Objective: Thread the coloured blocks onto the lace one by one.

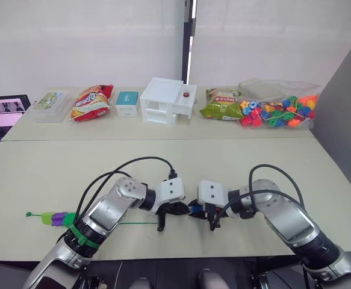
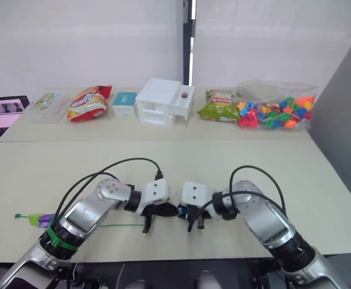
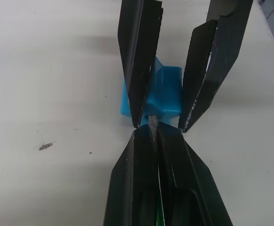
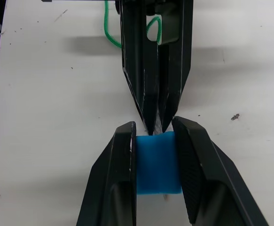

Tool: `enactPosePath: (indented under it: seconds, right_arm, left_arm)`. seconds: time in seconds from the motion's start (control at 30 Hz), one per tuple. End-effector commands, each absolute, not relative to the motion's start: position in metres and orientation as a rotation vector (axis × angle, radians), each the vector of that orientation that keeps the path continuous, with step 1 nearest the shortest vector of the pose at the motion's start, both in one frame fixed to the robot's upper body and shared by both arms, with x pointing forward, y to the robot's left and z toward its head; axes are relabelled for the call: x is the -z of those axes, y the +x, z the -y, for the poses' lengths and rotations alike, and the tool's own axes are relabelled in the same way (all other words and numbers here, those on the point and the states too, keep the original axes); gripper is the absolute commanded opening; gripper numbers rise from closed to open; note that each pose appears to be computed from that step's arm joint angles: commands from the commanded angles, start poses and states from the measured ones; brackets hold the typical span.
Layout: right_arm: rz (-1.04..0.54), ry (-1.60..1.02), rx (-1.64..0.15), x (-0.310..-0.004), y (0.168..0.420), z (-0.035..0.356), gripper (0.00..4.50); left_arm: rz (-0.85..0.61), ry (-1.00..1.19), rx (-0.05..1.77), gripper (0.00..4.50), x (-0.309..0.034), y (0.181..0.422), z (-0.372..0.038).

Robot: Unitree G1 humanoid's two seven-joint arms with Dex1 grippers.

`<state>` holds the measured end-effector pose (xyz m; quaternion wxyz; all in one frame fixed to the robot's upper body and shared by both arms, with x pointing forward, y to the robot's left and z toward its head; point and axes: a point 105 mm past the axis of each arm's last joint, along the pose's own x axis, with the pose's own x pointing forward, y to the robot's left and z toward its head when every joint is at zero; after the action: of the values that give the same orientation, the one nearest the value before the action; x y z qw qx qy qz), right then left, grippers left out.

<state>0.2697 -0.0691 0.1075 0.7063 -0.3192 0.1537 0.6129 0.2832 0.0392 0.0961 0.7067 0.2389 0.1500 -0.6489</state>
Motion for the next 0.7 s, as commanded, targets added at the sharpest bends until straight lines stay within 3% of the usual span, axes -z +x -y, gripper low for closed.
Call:
enactPosePath:
  seconds: [0.03, 0.23, 0.43, 0.7]
  right_arm:
    - [-0.378, -0.687, -1.398, -0.098, 0.261, 0.065, 0.65]
    - [-0.38, -0.684, -1.397, -0.098, 0.26, 0.065, 0.65]
    - [-0.384, -0.683, -1.392, -0.097, 0.261, 0.066, 0.65]
    - [-0.385, -0.682, -1.387, -0.096, 0.262, 0.066, 0.65]
  left_arm:
    - [-0.269, 0.508, 1.514, 0.0, -0.103, 0.273, -0.026]
    - [-0.253, 0.447, 1.493, 0.0, -0.113, 0.277, -0.031]
    - [-0.255, 0.458, 1.478, 1.93, -0.124, 0.281, -0.049]
    - [-0.254, 0.448, 1.457, 1.93, -0.13, 0.28, -0.065]
